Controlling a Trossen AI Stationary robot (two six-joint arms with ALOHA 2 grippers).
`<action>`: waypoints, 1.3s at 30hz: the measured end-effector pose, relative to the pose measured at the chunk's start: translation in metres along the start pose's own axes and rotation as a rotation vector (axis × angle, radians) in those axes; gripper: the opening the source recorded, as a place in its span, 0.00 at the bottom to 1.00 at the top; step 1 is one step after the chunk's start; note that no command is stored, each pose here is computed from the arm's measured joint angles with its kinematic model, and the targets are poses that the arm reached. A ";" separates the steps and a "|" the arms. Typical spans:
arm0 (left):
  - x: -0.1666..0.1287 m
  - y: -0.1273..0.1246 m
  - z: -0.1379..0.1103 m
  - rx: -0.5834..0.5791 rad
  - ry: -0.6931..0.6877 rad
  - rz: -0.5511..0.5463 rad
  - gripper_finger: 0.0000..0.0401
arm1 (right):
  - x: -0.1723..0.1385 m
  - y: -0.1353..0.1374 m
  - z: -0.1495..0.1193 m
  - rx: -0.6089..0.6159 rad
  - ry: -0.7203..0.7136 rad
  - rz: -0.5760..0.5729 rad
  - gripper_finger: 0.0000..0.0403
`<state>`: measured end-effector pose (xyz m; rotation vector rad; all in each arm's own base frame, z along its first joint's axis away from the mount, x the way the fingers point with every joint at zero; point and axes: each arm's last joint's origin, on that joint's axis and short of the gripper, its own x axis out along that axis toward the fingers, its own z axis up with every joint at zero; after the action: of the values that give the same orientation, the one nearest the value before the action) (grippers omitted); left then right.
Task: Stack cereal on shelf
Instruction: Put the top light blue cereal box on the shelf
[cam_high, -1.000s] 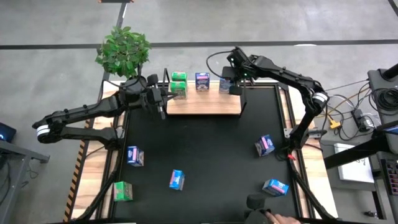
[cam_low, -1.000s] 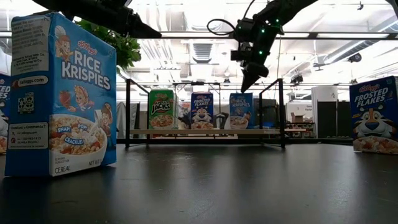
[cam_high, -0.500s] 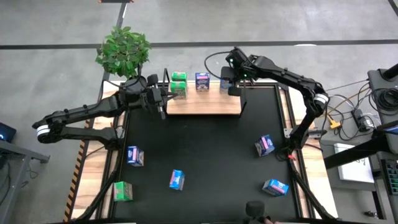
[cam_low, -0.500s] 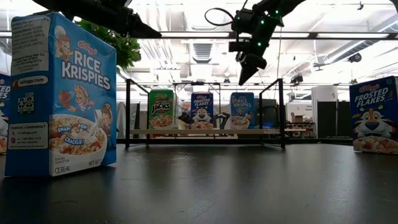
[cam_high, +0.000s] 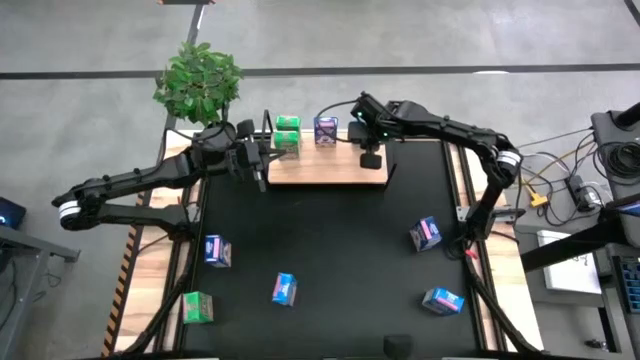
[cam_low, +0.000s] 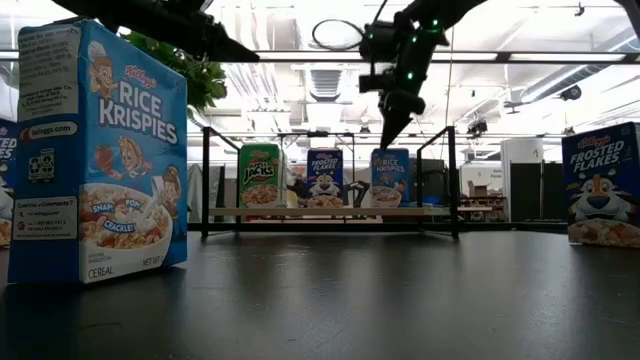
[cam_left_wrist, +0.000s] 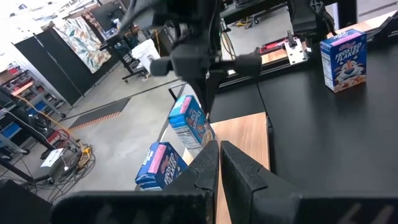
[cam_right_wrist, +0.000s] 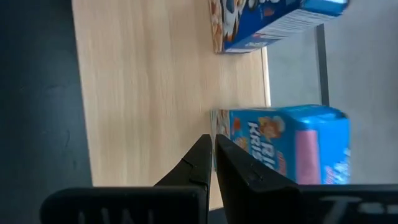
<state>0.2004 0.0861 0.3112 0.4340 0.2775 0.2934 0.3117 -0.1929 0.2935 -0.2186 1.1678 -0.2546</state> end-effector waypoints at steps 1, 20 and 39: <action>0.000 0.000 0.000 0.000 0.000 0.000 0.00 | 0.005 0.000 0.000 -0.001 0.006 0.001 0.03; 0.000 0.000 0.000 0.000 0.004 -0.002 0.00 | 0.050 -0.001 -0.001 -0.042 0.181 -0.173 0.03; 0.000 0.000 0.000 0.000 0.005 -0.003 0.00 | 0.050 -0.001 -0.002 -0.066 0.194 -0.197 0.03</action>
<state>0.2003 0.0860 0.3107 0.4326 0.2830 0.2921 0.3285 -0.2098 0.2496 -0.3741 1.3497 -0.4185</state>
